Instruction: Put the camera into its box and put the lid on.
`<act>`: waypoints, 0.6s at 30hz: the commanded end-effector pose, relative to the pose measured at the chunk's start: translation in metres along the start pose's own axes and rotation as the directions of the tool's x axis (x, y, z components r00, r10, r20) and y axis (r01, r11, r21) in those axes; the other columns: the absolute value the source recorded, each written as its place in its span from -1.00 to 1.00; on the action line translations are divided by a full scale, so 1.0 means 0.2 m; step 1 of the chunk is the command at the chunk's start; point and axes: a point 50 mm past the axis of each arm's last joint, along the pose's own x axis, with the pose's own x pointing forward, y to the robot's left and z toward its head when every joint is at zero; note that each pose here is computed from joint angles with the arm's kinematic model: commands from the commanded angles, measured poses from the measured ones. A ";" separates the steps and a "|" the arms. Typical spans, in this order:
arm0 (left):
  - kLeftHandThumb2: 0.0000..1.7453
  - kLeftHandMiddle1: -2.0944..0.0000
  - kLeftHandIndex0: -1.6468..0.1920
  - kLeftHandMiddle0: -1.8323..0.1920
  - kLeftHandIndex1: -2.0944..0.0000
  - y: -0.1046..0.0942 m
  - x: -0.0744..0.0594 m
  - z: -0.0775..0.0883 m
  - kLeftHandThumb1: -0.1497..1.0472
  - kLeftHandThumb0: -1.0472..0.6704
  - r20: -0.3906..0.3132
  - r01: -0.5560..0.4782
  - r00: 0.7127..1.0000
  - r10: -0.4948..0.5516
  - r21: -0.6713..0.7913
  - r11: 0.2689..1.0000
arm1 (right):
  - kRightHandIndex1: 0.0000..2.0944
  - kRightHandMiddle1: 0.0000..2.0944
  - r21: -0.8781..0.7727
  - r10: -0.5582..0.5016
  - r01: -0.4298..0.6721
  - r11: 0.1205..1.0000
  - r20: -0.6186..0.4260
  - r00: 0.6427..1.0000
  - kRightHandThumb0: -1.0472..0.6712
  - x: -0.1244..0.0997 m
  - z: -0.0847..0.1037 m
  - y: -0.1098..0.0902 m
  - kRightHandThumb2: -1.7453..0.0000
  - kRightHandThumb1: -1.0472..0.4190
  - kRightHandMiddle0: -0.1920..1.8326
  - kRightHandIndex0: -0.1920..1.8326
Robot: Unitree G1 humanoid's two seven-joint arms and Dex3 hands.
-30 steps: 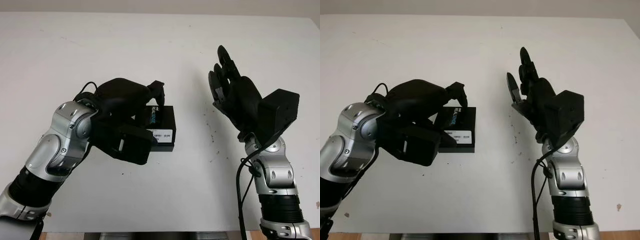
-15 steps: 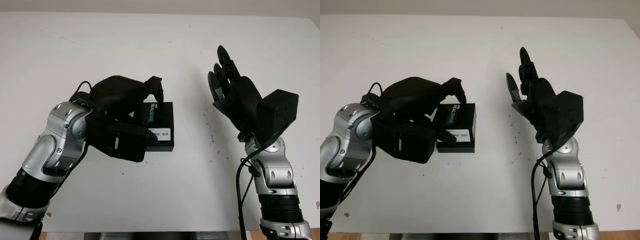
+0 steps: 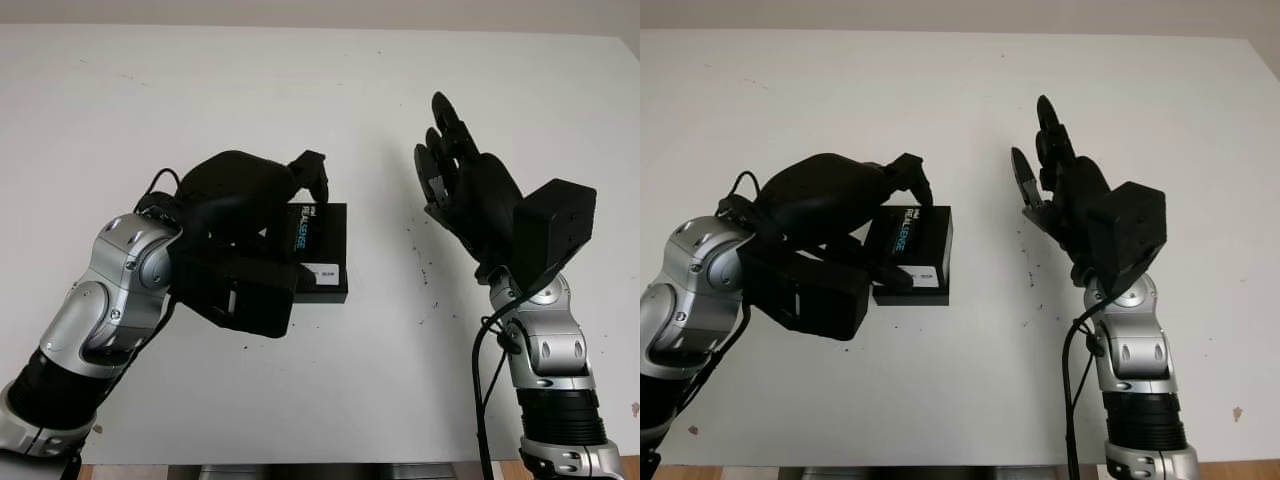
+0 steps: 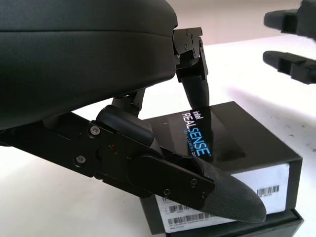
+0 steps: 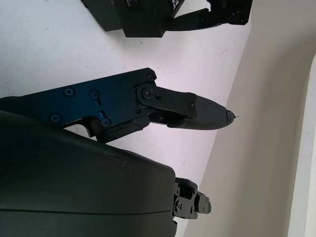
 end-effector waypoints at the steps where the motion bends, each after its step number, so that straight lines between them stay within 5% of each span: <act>1: -0.85 -1.00 0.77 0.56 -0.85 -0.01 -0.03 0.02 1.00 -0.24 0.019 -0.001 1.000 0.000 0.018 1.000 | -0.95 -0.95 -0.001 0.004 -0.004 1.000 0.005 1.000 -0.46 0.00 0.00 0.00 0.35 -1.00 -0.89 -0.92; 18: -0.78 -1.00 0.90 0.66 -0.93 -0.05 -0.10 0.08 1.00 -0.29 0.021 0.043 0.999 -0.044 0.051 0.998 | -0.95 -0.95 -0.003 0.008 -0.008 1.000 0.011 1.000 -0.48 0.00 -0.01 0.00 0.35 -1.00 -0.89 -0.91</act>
